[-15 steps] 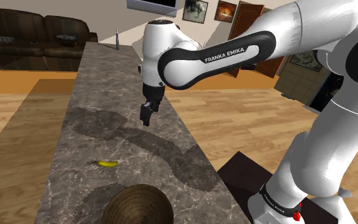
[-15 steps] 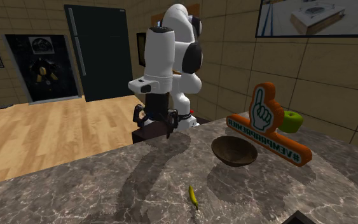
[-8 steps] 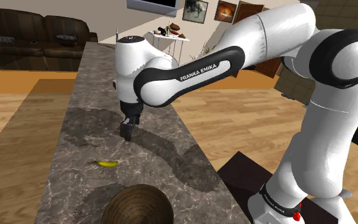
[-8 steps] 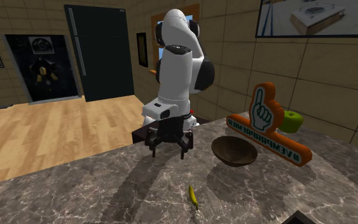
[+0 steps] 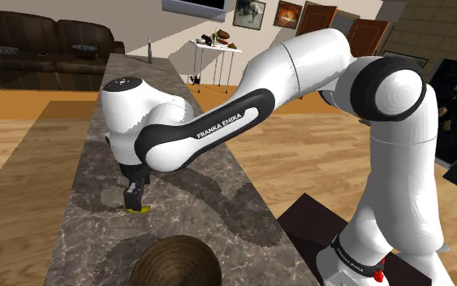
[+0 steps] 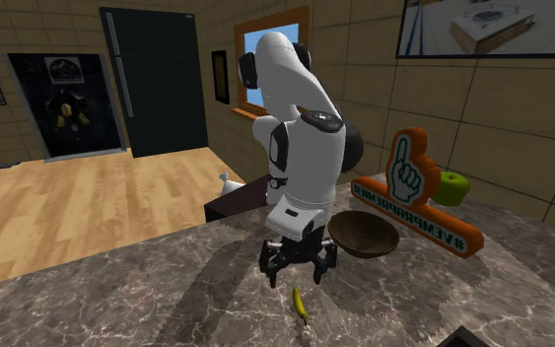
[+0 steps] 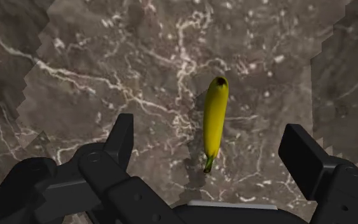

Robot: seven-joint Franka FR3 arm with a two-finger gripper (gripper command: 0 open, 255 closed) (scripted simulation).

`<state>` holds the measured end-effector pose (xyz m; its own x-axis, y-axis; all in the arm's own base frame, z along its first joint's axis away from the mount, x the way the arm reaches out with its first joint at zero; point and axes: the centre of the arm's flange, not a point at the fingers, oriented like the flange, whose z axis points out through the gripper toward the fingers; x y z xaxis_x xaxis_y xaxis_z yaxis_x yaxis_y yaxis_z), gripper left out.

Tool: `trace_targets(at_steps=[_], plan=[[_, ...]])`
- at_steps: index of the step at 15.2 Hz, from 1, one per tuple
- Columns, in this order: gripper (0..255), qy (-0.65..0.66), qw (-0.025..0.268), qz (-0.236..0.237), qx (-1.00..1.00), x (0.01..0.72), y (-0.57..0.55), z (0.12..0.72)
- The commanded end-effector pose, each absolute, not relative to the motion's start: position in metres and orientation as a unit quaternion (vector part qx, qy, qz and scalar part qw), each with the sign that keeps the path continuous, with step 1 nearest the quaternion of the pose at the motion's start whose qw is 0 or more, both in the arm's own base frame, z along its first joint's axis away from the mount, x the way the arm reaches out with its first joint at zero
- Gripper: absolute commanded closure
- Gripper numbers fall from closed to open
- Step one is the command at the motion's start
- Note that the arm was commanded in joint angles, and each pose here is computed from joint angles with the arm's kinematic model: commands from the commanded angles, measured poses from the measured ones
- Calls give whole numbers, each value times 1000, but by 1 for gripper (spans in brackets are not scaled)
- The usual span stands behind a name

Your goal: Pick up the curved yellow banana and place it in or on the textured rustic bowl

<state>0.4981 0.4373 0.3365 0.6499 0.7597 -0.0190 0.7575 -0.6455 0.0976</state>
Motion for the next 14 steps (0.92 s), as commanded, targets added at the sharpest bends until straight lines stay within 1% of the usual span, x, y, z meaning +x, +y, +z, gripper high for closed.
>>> trace_targets(at_steps=[1, 8, 14], plan=[[0, 433, 49, 10, 900, 498, 453, 326], [0, 433, 49, 10, 900, 500, 450, 289], [0, 433, 49, 10, 900, 500, 450, 286]])
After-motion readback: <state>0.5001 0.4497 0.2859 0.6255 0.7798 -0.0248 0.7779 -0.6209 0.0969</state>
